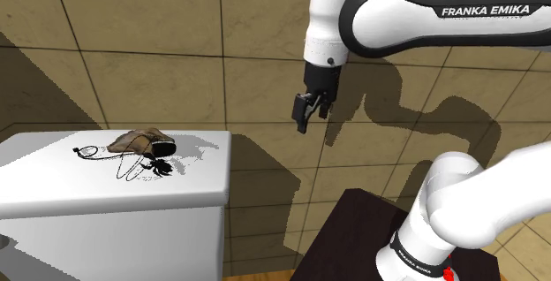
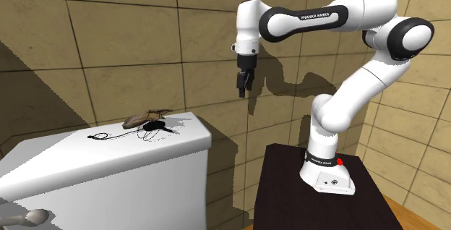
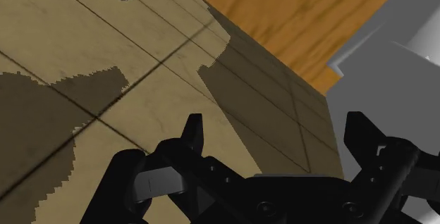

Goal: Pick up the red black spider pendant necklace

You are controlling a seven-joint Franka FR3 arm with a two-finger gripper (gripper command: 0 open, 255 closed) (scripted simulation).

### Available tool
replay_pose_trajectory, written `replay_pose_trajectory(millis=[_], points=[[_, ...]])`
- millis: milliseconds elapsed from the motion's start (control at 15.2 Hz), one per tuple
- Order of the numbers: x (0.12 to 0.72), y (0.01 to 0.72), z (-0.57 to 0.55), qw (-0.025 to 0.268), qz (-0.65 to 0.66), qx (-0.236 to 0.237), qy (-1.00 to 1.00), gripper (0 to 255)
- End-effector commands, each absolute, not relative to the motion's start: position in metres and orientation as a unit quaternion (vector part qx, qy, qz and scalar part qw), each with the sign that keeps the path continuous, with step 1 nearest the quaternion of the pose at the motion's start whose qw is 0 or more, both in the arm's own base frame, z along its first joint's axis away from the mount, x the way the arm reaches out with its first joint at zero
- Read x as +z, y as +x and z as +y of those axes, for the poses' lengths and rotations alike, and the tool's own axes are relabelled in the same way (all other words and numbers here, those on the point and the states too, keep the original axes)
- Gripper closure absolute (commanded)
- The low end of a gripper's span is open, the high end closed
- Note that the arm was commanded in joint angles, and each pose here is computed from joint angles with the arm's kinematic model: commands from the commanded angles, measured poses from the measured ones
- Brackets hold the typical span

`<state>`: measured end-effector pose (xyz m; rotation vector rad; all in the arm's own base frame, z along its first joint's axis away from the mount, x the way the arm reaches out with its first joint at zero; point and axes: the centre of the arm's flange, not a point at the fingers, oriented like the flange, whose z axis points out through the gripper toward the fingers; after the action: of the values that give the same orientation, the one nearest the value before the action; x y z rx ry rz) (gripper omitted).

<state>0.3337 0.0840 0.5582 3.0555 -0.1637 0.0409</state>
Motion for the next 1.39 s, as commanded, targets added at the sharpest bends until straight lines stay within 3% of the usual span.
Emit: replay_pose_trajectory(millis=[0, 1320], points=[[0.559, 0.339, 0.111, 0.037, -0.083, 0.015, 0.996, 0], [0.588, 0.467, 0.327, 0.006, -0.350, 0.034, 0.936, 0]])
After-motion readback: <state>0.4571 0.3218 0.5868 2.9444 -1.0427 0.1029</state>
